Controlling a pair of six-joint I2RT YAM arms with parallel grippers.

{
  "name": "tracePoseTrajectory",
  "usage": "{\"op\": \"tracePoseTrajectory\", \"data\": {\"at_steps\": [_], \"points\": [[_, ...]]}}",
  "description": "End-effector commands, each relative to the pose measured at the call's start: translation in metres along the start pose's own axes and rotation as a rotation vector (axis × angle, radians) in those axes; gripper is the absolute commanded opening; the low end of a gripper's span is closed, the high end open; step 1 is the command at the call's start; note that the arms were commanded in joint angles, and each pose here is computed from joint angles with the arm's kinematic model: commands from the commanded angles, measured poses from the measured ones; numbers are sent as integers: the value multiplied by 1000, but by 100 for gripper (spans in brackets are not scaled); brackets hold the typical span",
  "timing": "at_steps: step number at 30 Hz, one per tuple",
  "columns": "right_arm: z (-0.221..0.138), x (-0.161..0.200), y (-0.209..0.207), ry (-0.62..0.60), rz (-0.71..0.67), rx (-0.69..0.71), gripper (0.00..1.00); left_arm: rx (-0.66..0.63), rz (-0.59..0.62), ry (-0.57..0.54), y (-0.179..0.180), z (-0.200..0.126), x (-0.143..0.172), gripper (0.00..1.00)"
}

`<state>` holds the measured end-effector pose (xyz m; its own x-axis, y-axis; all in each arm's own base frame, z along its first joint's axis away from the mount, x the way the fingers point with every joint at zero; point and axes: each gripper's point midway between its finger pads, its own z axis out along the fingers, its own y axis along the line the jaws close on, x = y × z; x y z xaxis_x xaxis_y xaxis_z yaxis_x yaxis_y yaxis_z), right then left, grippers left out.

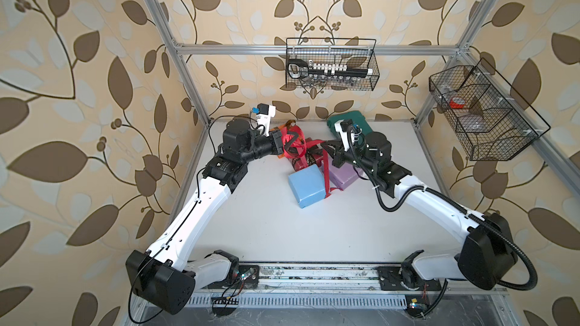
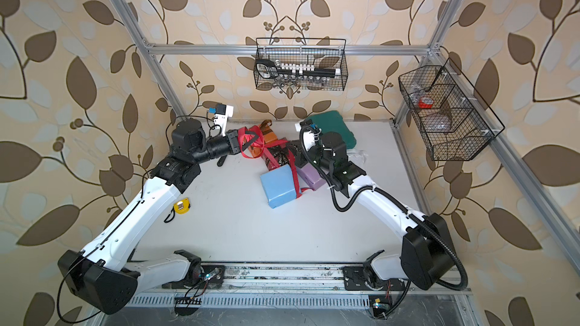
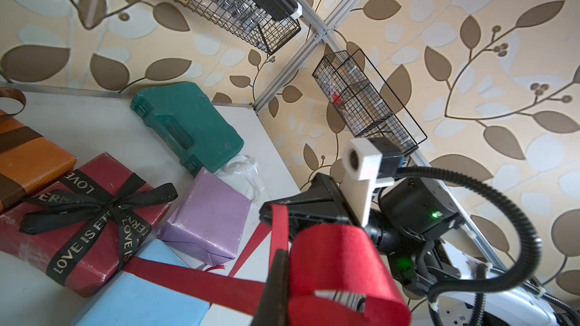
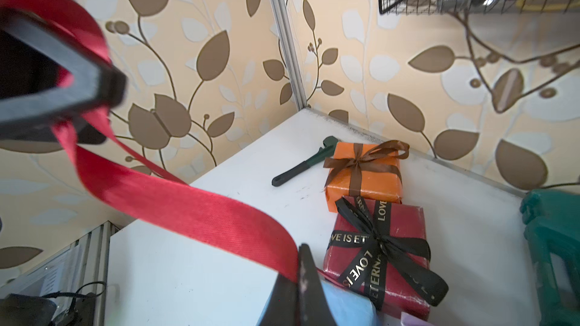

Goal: Untie the ribbon bows on the gift boxes
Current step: Pull the ribbon from the gift box.

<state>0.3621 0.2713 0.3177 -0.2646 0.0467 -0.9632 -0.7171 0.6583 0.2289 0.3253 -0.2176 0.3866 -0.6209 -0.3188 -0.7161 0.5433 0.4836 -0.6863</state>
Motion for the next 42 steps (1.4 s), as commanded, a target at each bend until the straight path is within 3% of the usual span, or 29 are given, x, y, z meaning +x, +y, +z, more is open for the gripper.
{"op": "tracePoseTrajectory", "data": {"at_steps": [1, 8, 13, 25, 30, 36, 42], "points": [[-13, -31, 7, -51, -6, 10, 0, 53, -13, 14, -2, 8, 3, 0], [-26, -67, 21, -106, -3, -19, 0, 13, -16, 86, 14, 30, 32, 0], [-26, -74, 20, -92, -22, -3, 0, -4, -36, 110, 25, 37, 43, 0], [-61, -125, 24, -156, -187, 101, 0, -3, -36, 117, 25, 41, 42, 0], [-68, -121, 17, -125, -243, 160, 0, 7, -36, 124, 23, 45, 42, 0], [-86, -91, -35, -41, -259, 452, 0, 6, -26, 119, 21, 45, 39, 0], [-125, -100, -68, -72, -293, 723, 0, 10, -29, 123, 21, 47, 39, 0]]}}
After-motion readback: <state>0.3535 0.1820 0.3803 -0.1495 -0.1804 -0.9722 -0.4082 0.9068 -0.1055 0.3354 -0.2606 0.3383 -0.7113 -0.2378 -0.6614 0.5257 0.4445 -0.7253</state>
